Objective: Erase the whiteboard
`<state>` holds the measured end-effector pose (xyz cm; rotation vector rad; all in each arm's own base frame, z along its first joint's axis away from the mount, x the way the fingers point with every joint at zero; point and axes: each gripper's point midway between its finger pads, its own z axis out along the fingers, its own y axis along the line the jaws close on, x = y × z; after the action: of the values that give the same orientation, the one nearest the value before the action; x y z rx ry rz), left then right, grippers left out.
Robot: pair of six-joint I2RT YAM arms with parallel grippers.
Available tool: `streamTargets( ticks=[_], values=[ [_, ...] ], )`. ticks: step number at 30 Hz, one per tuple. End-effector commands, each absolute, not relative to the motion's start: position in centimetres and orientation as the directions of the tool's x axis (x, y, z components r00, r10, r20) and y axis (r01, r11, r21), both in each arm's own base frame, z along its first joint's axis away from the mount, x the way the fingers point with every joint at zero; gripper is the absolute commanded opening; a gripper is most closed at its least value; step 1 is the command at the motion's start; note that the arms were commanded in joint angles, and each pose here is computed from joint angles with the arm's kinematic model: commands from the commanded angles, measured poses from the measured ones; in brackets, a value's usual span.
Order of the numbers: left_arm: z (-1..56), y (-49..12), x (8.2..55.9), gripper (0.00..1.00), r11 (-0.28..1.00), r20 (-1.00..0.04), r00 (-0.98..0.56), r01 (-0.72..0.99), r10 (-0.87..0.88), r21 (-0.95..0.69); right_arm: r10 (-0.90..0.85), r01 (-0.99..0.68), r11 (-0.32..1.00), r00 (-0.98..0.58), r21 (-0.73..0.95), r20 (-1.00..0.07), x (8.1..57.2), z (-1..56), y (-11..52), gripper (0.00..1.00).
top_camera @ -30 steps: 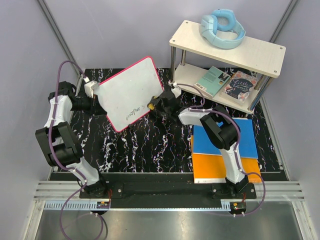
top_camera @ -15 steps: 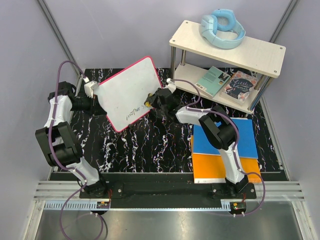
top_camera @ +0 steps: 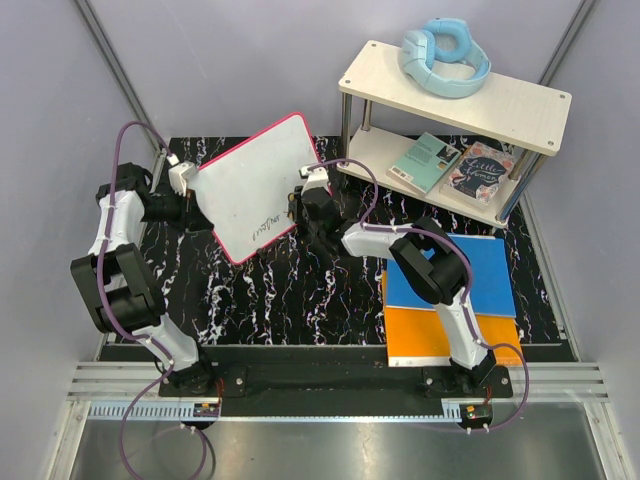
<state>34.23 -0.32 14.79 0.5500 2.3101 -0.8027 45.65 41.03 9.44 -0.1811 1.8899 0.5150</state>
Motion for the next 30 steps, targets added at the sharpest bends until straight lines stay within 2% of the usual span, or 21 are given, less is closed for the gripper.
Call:
streamTargets(
  ticks=[1, 7, 12, 30],
  values=[
    [11.2, 3.6, 34.4, 0.00, 0.775, -0.578, -0.697, 0.610, 0.424, -0.167, 0.061, -0.445, 0.866, -0.356, 0.227, -0.932, 45.0, 8.1, 42.4, 0.00],
    [11.4, 3.8, 34.3, 0.00, 0.776, -0.575, -0.695, 0.611, 0.432, -0.157, 0.079, -0.589, 0.742, -0.396, 0.320, -0.915, 43.3, 8.7, 46.0, 0.00],
    [11.3, 3.6, 34.1, 0.00, 0.773, -0.572, -0.696, 0.614, 0.433, -0.162, 0.040, -0.691, 0.641, -0.404, 0.334, -0.914, 42.0, 8.4, 48.2, 0.00],
    [11.8, 3.4, 34.7, 0.00, 0.777, -0.585, -0.705, 0.600, 0.402, -0.189, -0.053, -0.726, 0.640, -0.367, 0.251, -0.929, 39.3, 7.2, 49.7, 0.00]
  ],
)
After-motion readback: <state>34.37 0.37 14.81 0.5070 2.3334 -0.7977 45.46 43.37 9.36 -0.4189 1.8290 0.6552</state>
